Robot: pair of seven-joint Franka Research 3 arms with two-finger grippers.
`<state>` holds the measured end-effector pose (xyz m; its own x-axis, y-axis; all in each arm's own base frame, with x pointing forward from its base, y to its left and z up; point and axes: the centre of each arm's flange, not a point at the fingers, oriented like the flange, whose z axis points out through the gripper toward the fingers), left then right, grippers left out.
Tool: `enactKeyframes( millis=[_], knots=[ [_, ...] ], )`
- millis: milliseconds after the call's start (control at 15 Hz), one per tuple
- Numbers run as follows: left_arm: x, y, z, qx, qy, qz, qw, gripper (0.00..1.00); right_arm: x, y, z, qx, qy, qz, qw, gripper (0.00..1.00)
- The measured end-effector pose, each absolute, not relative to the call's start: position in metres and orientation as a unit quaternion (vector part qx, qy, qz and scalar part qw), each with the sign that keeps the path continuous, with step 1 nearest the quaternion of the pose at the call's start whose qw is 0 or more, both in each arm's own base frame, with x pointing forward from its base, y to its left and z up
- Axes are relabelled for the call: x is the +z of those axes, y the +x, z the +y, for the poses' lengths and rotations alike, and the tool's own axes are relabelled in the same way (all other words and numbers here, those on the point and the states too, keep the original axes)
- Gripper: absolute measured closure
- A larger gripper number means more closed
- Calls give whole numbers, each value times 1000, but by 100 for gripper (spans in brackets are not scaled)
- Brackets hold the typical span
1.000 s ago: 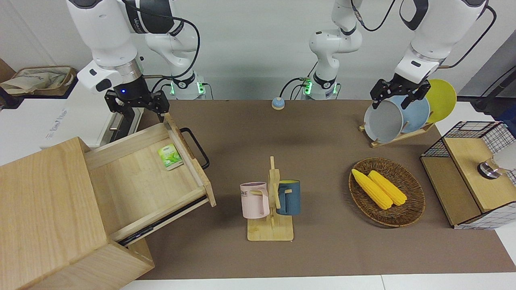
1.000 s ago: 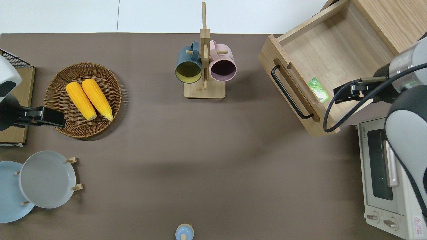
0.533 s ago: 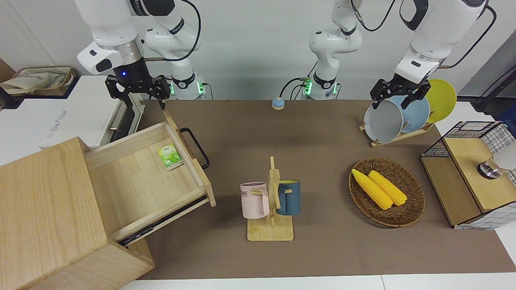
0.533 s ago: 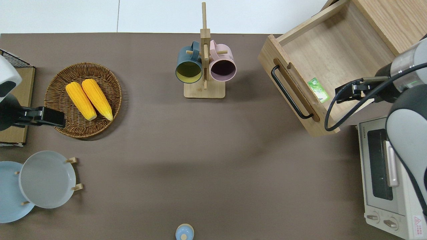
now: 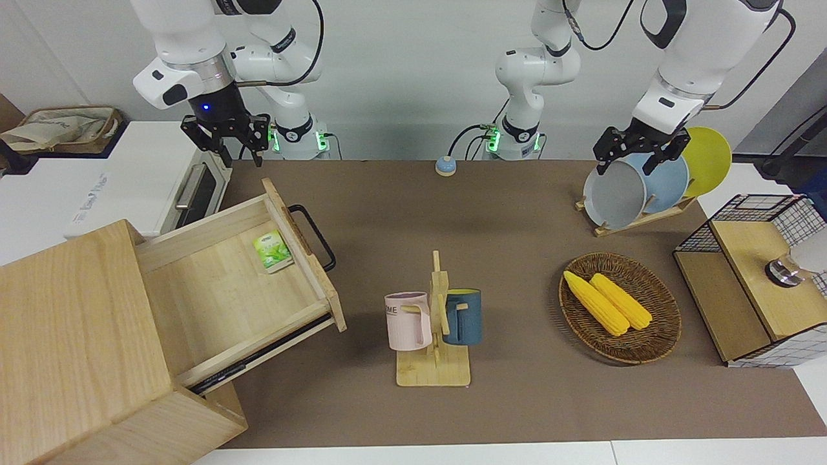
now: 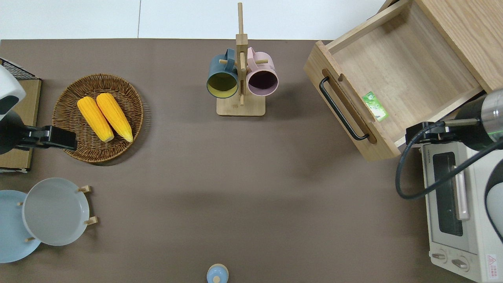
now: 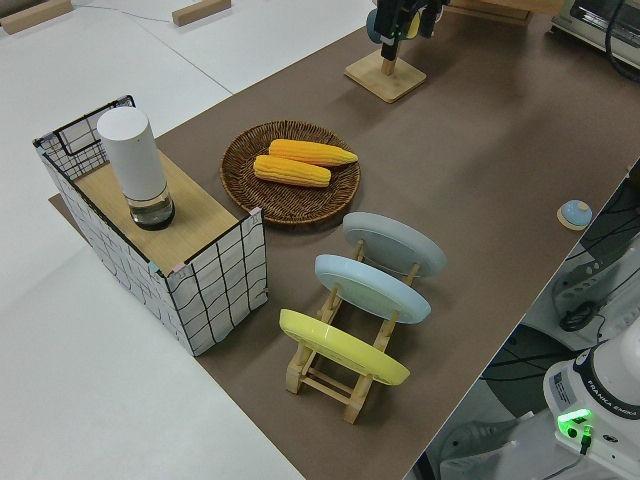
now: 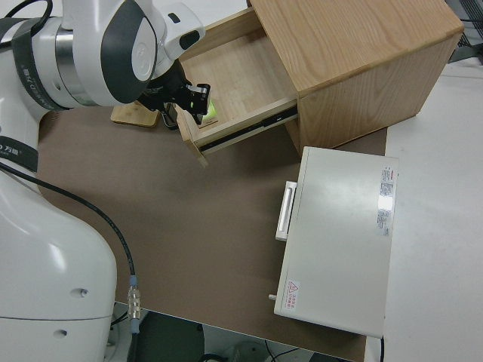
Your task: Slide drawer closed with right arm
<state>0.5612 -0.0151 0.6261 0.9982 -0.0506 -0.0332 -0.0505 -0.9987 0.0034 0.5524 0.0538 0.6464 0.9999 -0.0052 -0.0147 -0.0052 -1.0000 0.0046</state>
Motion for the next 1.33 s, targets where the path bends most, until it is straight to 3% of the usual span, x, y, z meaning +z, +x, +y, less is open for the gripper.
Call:
enactKeyframes(
  millis=[267, 333, 800, 1333],
  knots=[
    [626, 561, -15, -17, 1000, -25, 1, 0, 644, 551, 52, -13, 1000, -1, 3, 93],
    [626, 561, -15, -17, 1000, -25, 1, 0, 644, 551, 52, -13, 1000, -1, 3, 99],
    [626, 561, -15, -17, 1000, -25, 1, 0, 654, 549, 62, -3, 1000, -1, 2, 99],
    [626, 561, -15, -17, 1000, -25, 1, 0, 663, 534, 138, 7, 998, -67, -1, 99]
  ],
)
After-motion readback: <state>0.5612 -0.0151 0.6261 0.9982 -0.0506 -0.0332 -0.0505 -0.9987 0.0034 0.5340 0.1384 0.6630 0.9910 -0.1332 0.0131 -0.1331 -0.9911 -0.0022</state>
